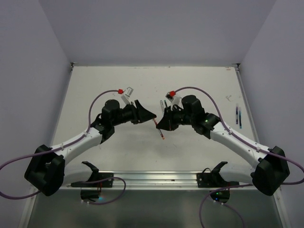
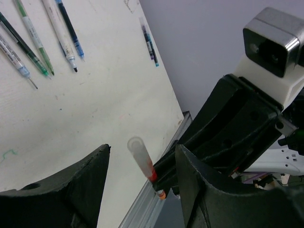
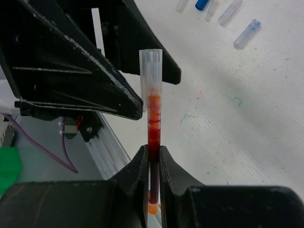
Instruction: Open the pen caps
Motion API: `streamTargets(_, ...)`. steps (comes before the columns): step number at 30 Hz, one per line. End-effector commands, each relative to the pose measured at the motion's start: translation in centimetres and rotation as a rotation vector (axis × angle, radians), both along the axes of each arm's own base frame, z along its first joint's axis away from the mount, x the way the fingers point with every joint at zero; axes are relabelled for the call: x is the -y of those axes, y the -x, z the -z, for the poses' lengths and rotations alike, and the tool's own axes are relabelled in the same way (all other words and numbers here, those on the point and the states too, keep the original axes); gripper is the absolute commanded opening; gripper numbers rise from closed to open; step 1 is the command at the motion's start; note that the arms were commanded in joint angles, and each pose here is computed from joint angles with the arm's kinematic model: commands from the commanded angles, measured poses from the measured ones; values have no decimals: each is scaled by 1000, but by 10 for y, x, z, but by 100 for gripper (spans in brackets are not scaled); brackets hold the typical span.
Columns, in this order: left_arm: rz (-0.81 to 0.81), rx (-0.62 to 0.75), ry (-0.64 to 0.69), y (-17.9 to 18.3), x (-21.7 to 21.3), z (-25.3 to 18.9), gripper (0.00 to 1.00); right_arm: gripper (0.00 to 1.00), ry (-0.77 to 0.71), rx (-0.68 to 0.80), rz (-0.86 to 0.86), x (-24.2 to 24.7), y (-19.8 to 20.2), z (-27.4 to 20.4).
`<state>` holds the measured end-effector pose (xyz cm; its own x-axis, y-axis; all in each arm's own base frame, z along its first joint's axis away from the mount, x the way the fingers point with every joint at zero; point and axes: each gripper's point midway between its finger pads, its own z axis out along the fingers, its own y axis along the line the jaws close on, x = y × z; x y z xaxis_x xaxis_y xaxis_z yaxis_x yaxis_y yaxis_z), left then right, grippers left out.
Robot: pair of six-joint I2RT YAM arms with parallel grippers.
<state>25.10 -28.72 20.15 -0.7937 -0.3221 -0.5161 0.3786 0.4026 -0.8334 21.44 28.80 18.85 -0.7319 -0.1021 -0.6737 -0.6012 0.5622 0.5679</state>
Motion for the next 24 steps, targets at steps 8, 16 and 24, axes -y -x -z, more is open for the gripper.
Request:
streamTargets(8,13,68,37,-9,7,-26,56,0,6,45,12,-16,-3,-3)
streamTargets(16,9,60,37,-7,4,-24,52,0,1,76,77,-13,-14,-7)
streamTargets(24,8,61,48,-9,6,-27,40,0,-6,70,80,-16,-14,-6)
